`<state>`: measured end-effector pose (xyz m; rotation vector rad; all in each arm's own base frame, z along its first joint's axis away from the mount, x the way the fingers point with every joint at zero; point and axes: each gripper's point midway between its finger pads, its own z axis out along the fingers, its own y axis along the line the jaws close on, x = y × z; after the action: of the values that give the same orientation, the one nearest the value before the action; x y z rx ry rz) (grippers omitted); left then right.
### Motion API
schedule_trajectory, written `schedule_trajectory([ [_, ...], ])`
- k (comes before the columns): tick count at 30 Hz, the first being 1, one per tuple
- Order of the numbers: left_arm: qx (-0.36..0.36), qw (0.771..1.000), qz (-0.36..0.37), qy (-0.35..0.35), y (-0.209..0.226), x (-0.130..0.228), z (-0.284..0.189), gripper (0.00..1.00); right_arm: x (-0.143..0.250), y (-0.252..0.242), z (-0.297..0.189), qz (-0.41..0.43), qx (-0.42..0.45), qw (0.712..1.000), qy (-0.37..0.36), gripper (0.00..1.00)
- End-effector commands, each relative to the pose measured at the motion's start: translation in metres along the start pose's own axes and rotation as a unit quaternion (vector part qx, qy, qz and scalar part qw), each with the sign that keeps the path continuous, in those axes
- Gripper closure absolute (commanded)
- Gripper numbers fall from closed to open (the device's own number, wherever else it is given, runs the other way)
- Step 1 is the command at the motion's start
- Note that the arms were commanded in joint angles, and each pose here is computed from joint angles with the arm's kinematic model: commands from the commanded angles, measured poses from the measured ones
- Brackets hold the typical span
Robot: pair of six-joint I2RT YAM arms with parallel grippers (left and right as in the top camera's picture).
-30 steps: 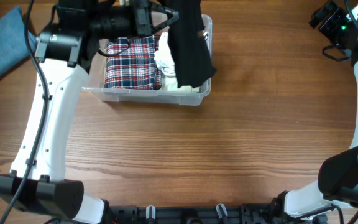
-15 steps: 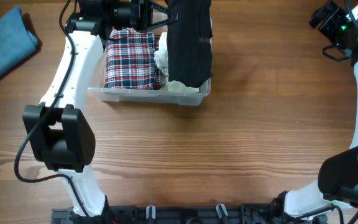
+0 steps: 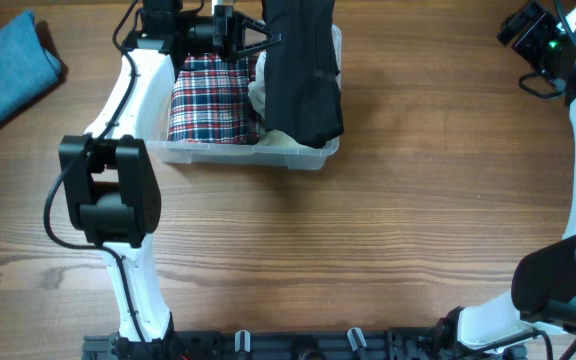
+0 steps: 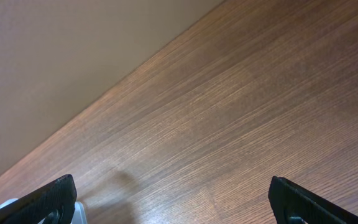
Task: Pack container
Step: 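Lift the black garment with the left gripper and lower it into the bin, then press the black garment down into the bin with the left gripper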
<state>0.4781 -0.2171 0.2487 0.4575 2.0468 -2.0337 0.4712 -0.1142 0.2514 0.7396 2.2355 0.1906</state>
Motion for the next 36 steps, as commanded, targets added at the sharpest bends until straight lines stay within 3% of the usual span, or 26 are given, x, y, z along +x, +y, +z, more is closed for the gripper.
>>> schedule_trajectory([
  [1, -0.009, 0.999, -0.030, -0.010, 0.037, -0.001, -0.006, 0.77, -0.002, 0.001, 0.002, 0.005, 0.003, 1.000, -0.003, 0.00],
  [2, -0.011, 0.999, -0.031, -0.011, 0.040, -0.001, -0.007, 0.61, -0.002, 0.001, 0.002, 0.006, 0.003, 1.000, -0.003, 0.00],
  [4, -0.011, 1.000, -0.022, -0.012, 0.040, -0.002, -0.008, 0.38, -0.002, 0.001, 0.002, 0.005, 0.003, 1.000, -0.003, 0.00],
  [10, -0.015, 0.999, -0.021, -0.022, 0.042, -0.005, -0.018, 0.30, -0.002, 0.001, 0.002, 0.005, 0.003, 1.000, -0.003, 0.00],
  [14, -0.018, 0.999, 0.013, -0.039, 0.039, -0.015, -0.041, 0.01, -0.002, 0.001, 0.002, 0.005, 0.003, 1.000, -0.003, 0.00],
  [22, -0.060, 0.994, 0.014, -0.093, 0.053, -0.031, -0.078, 0.01, -0.002, 0.001, 0.002, 0.005, 0.003, 1.000, -0.003, 0.00],
  [31, -0.171, 0.970, 0.033, -0.171, 0.083, -0.059, -0.094, 0.00, -0.002, 0.001, 0.002, 0.005, 0.003, 1.000, -0.003, 0.00],
  [36, -0.211, 0.953, 0.108, -0.190, 0.040, -0.076, -0.084, 0.01, -0.002, 0.001, 0.002, 0.005, 0.003, 1.000, -0.003, 0.00],
])
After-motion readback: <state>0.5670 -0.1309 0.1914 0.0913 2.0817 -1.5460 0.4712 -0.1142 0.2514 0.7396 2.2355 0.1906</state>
